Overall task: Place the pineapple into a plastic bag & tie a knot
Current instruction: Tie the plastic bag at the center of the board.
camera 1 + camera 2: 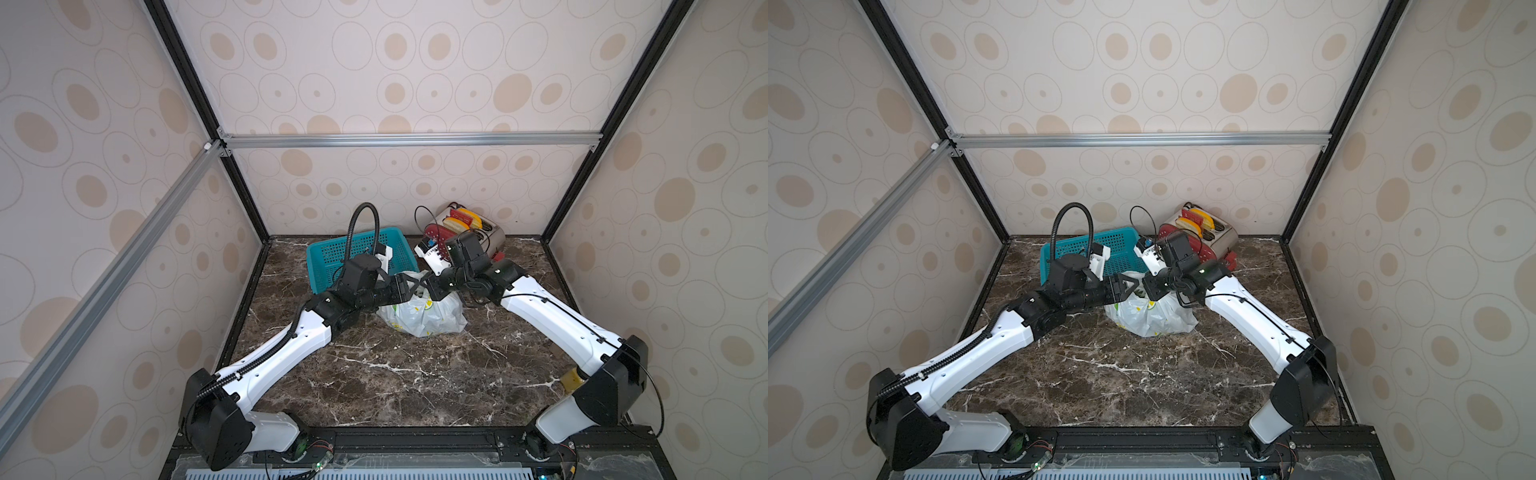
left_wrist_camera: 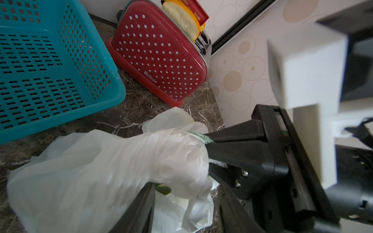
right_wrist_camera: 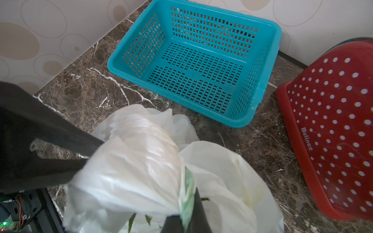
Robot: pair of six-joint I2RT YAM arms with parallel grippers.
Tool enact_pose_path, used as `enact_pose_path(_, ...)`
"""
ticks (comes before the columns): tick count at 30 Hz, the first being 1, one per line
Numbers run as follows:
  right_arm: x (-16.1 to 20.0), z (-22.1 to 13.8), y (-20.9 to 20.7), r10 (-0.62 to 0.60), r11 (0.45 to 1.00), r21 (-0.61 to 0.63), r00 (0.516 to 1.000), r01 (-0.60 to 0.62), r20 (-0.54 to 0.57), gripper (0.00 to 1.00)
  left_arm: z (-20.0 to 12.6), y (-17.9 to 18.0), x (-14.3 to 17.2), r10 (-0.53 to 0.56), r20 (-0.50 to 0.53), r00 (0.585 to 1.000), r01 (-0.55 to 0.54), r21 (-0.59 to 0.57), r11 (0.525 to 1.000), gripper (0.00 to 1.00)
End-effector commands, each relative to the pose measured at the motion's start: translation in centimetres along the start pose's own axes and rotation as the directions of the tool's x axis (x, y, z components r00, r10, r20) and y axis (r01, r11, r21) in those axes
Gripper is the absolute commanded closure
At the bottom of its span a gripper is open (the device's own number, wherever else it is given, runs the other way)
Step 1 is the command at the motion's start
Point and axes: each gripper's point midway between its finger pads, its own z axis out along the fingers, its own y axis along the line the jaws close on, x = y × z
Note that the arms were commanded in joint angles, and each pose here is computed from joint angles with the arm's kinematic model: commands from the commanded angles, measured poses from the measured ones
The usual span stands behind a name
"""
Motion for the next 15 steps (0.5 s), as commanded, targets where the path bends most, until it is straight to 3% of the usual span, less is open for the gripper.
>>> enact_pose_path(1, 0.2, -0.4, 0.6, -0.004, 1.000, -0.023, 1.000, 0.004, 0.001, 1.00, -0.4, -0.8, -1.5, -0.005, 0.034, 0.999, 0.005, 0.006, 1.000, 0.48)
enact_pose_path(9, 0.3, 0.0, 0.7, 0.004, 1.000, -0.030, 1.000, -0.004, -0.011, 1.00, 0.2, -3.7, -2.0, -0.018, 0.025, 1.000, 0.014, 0.150, 0.989, 0.68)
enact_pose_path(15, 0.1, 0.4, 0.5, 0.008, 1.000, -0.023, 1.000, -0.009, -0.023, 1.00, 0.3, -4.1, -1.5, -0.037, -0.001, 0.999, 0.036, 0.180, 0.983, 0.60)
